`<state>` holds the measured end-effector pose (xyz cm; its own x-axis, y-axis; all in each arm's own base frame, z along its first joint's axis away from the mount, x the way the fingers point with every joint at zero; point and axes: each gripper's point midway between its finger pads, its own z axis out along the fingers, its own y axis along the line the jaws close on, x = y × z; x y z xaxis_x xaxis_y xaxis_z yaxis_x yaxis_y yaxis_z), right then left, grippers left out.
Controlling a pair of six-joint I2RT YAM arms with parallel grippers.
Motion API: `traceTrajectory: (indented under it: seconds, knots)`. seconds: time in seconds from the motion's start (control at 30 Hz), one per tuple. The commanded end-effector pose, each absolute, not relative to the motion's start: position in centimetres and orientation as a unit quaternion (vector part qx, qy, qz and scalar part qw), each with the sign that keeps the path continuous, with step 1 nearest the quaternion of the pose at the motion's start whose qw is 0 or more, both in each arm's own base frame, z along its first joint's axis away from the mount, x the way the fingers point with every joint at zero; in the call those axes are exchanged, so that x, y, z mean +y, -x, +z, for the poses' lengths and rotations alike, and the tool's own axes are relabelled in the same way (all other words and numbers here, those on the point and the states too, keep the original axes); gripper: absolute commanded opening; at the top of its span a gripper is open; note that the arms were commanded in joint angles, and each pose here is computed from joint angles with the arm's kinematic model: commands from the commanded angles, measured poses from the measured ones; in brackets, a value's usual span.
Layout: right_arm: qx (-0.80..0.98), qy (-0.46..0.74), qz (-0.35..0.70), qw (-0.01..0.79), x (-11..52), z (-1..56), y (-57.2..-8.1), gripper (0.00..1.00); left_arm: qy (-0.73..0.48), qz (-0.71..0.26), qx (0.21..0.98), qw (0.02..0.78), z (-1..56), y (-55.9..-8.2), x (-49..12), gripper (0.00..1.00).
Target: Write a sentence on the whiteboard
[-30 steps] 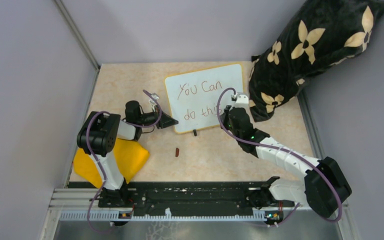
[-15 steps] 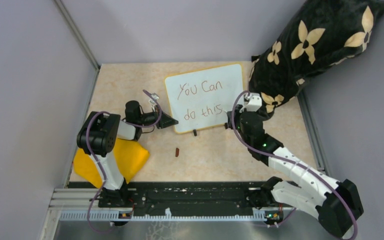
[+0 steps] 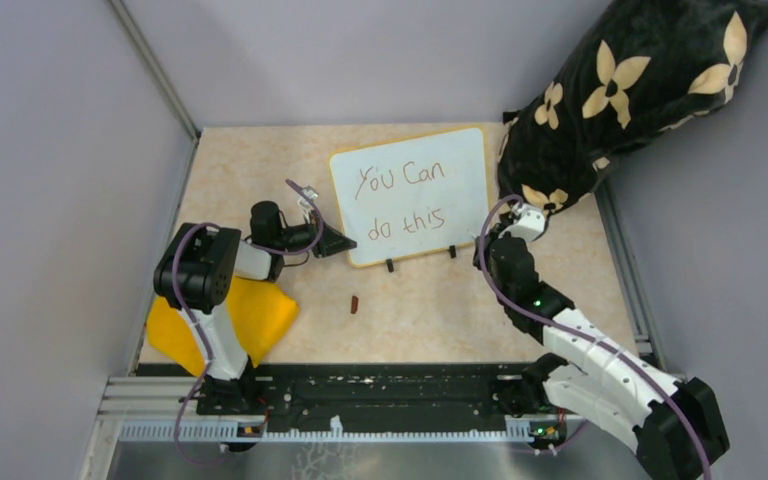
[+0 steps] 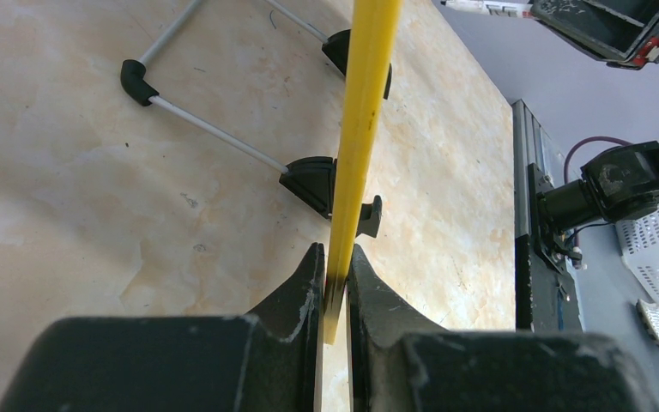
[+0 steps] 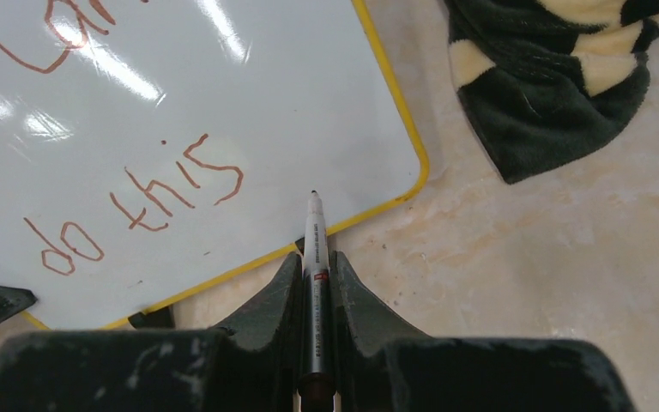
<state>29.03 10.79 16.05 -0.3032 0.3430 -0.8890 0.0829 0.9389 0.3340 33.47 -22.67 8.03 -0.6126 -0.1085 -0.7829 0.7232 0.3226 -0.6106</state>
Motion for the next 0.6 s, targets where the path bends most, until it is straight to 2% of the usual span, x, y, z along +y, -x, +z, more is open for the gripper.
traceTrajectory:
  seconds: [0.0, 0.57]
  knots:
    - [0.776, -0.162, 0.149, 0.591, 11.4, 17.6, -30.3, 0.00, -0.206, -0.535, 0.728, 0.376, 7.6, -33.6, -22.7, 0.00]
    - [0.766, -0.151, 0.169, 0.601, 13.3, 19.1, -32.6, 0.00, -0.208, -0.534, 0.729, 0.375, 7.5, -33.6, -22.7, 0.00]
